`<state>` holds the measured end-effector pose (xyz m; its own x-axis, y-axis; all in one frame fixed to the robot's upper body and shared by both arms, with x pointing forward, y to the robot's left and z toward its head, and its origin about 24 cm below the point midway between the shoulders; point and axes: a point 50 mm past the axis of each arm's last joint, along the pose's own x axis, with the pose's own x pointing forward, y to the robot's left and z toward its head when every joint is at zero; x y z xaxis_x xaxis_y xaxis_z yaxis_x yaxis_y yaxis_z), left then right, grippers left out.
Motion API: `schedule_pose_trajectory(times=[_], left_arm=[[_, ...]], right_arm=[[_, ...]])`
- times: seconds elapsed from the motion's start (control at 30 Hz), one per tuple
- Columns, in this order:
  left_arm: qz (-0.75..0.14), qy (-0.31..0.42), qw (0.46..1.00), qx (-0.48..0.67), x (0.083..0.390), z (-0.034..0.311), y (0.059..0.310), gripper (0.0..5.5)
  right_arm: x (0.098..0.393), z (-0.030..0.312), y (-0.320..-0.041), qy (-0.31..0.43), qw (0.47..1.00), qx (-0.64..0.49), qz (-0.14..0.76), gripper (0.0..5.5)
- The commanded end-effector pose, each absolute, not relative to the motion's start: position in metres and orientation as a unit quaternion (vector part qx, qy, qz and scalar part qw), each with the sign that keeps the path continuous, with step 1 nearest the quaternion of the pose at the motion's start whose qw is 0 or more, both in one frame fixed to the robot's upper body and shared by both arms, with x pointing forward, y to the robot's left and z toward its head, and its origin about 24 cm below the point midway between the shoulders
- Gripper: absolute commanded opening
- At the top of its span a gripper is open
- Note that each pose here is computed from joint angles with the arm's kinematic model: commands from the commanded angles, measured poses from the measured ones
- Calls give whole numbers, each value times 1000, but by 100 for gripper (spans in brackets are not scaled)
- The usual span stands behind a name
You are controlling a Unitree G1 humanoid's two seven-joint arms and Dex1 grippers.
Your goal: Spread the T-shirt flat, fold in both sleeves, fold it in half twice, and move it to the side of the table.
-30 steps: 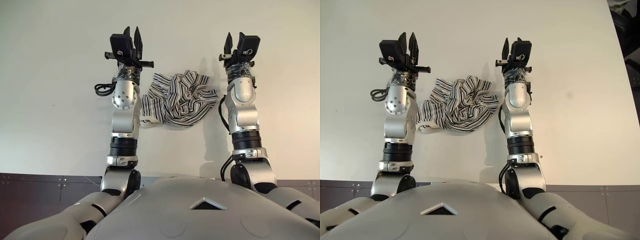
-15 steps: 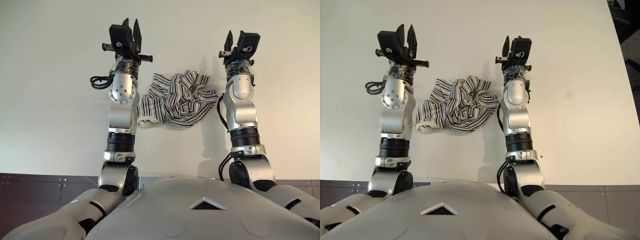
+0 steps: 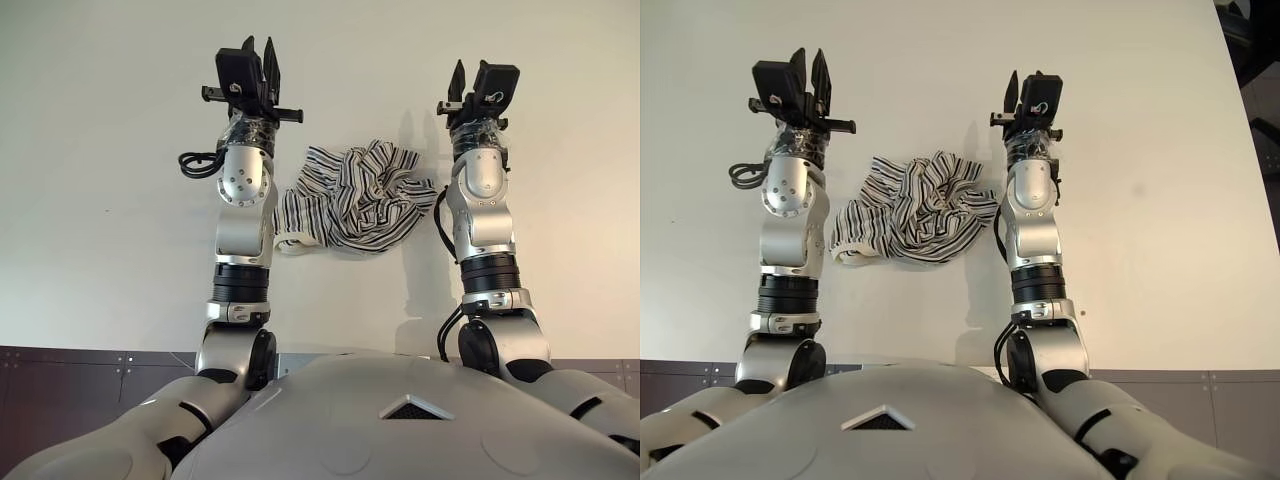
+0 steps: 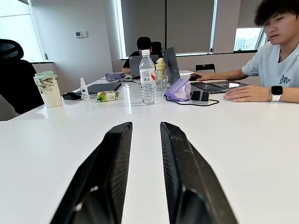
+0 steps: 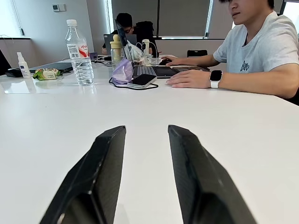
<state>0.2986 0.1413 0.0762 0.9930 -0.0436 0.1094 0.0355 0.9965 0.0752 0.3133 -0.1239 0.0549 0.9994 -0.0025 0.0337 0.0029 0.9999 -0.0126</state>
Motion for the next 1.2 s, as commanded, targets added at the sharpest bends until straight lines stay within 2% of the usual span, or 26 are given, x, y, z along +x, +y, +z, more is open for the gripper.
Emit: schedule_pose_trajectory(times=[0.03, 0.13, 0.23, 0.37, 0.53, 0.6, 0.7, 0.87, 0.97, 1.1, 1.2], left_arm=[[-115, -54, 984, 122, 289, 74, 138, 109], [-225, -46, 952, 203, 268, 67, 144, 109], [-346, -10, 888, 302, 244, 51, 160, 109], [-421, 77, 815, 390, 223, 17, 184, 109], [-516, 174, 712, 444, 183, -16, 207, 109], [-530, 198, 691, 449, 172, -23, 218, 109], [-550, 196, 672, 456, 164, -21, 222, 109], [-564, 195, 637, 489, 157, -13, 226, 109], [-548, 234, 632, 496, 149, -23, 237, 109], [-517, 266, 618, 529, 148, -30, 257, 109], [-485, 238, 655, 529, 164, -21, 257, 109]], right_arm=[[299, 64, -121, -40, 986, -51, 153, 166], [276, 72, -132, -26, 951, -65, 302, 166], [243, 81, -153, 32, 869, -127, 478, 166], [221, 76, -162, 104, 794, -148, 581, 166], [229, 45, -150, 139, 803, -160, 557, 166], [238, 30, -146, 145, 813, -190, 531, 166], [257, 17, -144, 136, 827, -256, 482, 166], [303, 20, -162, 94, 843, -389, 360, 166], [319, 37, -170, 56, 858, -398, 320, 166], [300, 46, -174, 44, 844, -371, 385, 166], [272, 54, -181, 53, 818, -344, 459, 166]])
